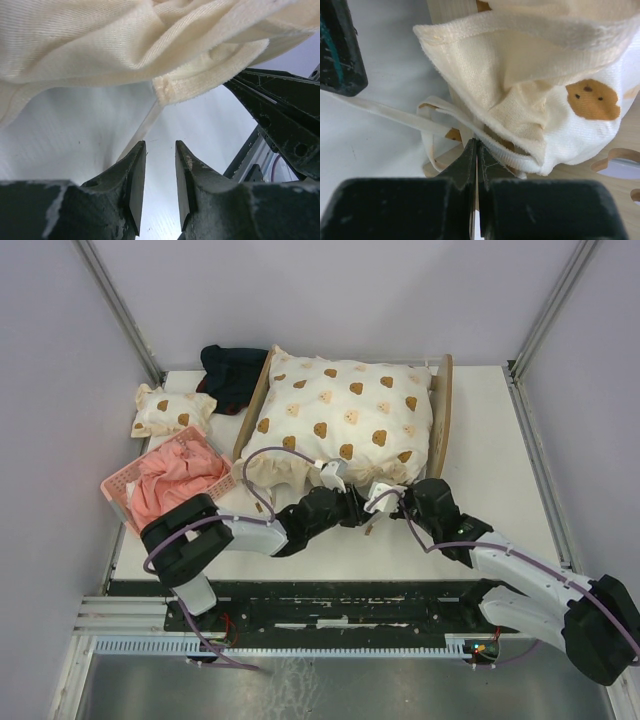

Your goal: Set up the pet bed

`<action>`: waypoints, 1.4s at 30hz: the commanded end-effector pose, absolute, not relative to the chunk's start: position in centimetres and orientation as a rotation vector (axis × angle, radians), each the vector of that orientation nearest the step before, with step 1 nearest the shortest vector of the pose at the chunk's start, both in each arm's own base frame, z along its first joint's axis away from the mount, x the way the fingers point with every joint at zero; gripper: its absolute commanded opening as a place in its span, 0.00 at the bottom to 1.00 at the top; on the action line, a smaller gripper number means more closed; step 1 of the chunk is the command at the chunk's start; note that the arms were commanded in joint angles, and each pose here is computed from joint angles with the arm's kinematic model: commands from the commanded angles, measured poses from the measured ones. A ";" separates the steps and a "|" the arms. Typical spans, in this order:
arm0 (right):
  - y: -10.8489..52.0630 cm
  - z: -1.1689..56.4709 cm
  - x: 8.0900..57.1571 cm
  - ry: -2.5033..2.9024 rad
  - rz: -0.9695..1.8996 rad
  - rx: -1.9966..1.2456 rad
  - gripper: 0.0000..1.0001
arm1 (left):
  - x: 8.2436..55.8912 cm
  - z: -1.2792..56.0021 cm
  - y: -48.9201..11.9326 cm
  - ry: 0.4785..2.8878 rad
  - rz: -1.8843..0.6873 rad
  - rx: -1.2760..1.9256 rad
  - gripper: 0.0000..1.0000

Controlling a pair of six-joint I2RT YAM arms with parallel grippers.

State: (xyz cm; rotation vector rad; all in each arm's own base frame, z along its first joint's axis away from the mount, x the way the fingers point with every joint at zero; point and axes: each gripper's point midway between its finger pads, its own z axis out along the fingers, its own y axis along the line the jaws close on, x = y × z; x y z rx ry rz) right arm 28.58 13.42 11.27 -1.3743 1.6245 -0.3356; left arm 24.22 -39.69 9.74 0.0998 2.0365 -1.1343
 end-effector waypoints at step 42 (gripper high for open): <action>16.8 12.0 29.0 1.330 -0.297 -1.612 0.02 | 26.3 14.1 -37.0 1.893 -1.173 -0.407 0.29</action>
